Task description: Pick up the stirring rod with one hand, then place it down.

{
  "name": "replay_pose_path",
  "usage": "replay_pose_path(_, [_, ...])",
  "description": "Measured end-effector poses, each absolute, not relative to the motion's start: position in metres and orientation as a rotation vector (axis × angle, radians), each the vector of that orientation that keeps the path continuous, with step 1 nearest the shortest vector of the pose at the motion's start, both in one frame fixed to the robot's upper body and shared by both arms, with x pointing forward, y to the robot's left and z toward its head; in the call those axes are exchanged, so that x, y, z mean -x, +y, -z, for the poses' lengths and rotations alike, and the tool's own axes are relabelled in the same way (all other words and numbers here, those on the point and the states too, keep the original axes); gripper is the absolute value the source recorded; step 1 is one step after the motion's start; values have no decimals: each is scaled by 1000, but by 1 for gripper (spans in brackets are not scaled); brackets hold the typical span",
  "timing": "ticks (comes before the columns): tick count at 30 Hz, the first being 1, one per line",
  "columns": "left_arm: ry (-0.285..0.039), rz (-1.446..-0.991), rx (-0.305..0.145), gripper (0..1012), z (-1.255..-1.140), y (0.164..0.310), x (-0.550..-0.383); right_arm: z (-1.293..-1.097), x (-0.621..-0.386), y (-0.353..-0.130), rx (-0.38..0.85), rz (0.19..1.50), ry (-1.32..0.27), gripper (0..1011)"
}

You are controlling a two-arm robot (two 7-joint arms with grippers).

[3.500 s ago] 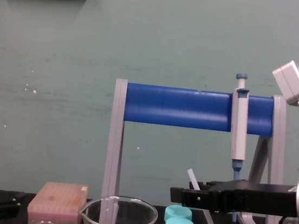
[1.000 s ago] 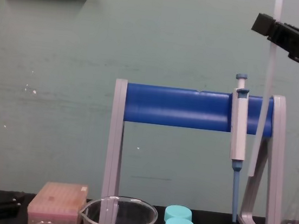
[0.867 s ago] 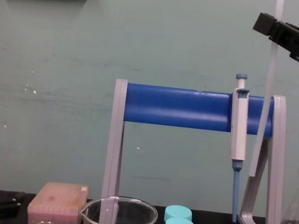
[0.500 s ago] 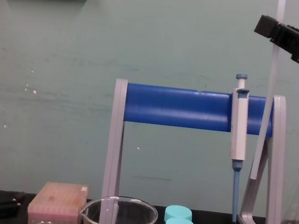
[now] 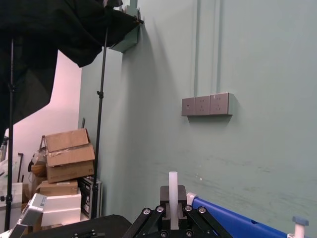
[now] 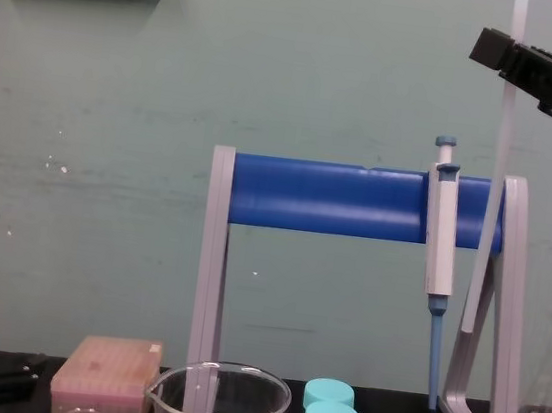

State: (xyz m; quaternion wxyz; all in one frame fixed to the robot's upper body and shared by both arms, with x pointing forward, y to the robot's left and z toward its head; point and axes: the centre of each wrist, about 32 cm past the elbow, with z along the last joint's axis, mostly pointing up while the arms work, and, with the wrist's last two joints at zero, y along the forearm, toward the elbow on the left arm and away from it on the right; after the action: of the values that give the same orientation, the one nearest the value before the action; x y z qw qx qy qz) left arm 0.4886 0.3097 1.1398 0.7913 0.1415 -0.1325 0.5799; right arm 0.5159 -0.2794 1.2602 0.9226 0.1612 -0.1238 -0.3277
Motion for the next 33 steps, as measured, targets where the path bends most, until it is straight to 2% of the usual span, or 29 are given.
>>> replay_pose_path(33, [-285, -1248, -304, 1000, -1140, 310, -489, -1257, -514, -279, -328, 672, -242, 72])
